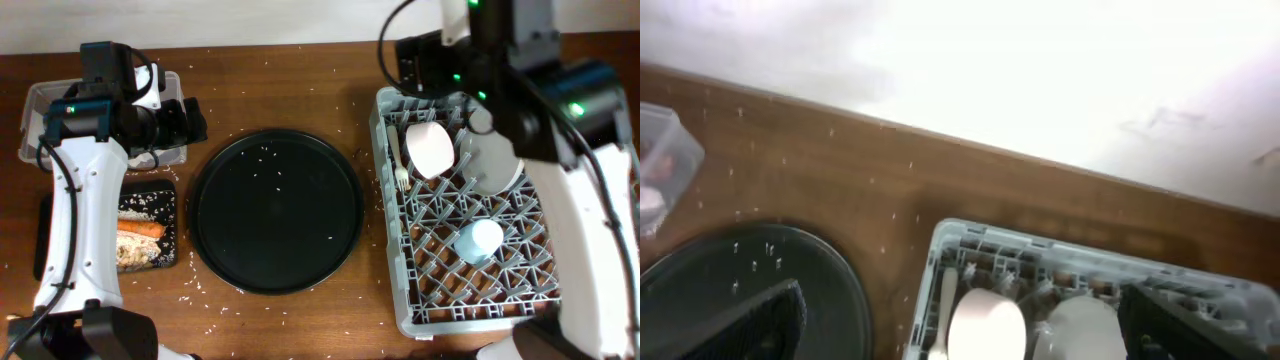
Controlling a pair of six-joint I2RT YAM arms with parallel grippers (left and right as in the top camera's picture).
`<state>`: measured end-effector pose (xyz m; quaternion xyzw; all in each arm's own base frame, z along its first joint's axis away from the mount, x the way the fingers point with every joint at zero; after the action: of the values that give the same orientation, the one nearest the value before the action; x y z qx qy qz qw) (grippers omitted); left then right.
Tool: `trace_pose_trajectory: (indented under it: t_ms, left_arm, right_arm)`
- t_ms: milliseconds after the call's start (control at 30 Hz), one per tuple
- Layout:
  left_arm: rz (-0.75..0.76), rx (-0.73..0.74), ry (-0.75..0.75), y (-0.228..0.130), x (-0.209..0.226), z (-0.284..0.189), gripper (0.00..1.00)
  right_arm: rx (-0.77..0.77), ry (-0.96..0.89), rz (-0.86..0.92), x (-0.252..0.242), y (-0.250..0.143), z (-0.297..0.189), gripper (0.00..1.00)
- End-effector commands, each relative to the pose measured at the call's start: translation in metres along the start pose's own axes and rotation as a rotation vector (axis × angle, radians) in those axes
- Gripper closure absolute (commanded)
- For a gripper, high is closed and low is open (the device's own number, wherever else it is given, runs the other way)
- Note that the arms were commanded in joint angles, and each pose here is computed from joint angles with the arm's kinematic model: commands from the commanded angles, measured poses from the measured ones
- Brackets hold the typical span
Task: Sort waste into correct bins and load items into the dishwasher rack
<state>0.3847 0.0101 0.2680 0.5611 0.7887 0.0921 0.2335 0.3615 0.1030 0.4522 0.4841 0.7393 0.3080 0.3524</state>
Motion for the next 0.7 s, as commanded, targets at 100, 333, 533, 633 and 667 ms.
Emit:
trace_pose_trajectory:
  t_ms: [100,333,533,633,667]
  left_arm:
    - [-0.001,-0.004,0.002,0.000,0.001,-0.001,0.01]
    - [-0.001,-0.004,0.002,0.000,0.001,-0.001,0.01]
    - [-0.001,-0.004,0.002,0.000,0.001,-0.001,0.01]
    - [-0.001,-0.004,0.003,0.000,0.001,-0.001,0.01]
    - [-0.001,-0.005,0.002,0.000,0.001,-0.001,0.01]
  right_arm:
    - [-0.060,-0.032,0.056,-0.021,-0.052,-0.024,0.02]
    - [-0.339,-0.085,0.108,-0.018,-0.140,-0.041,0.02]
    - [-0.497,-0.120,0.106,0.010,-0.236,-0.027,0.02]
    - [-0.582,-0.139,0.109,0.020,-0.274,-0.016,0.01]
    - [-0.596,-0.143,0.109,0.022,-0.281,-0.013,0.02]
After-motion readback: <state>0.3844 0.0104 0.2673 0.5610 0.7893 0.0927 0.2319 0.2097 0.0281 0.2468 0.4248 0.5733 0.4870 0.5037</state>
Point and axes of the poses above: each gripper's point midway between its finger pads, its own z axis out along the fingers, its own x axis along the line the jaws close on, y = z × x, the point moved 5 cm from there along -z, back along the fingers, and after that the axes turned 9 degrees about -z, right-handed, at the moved point
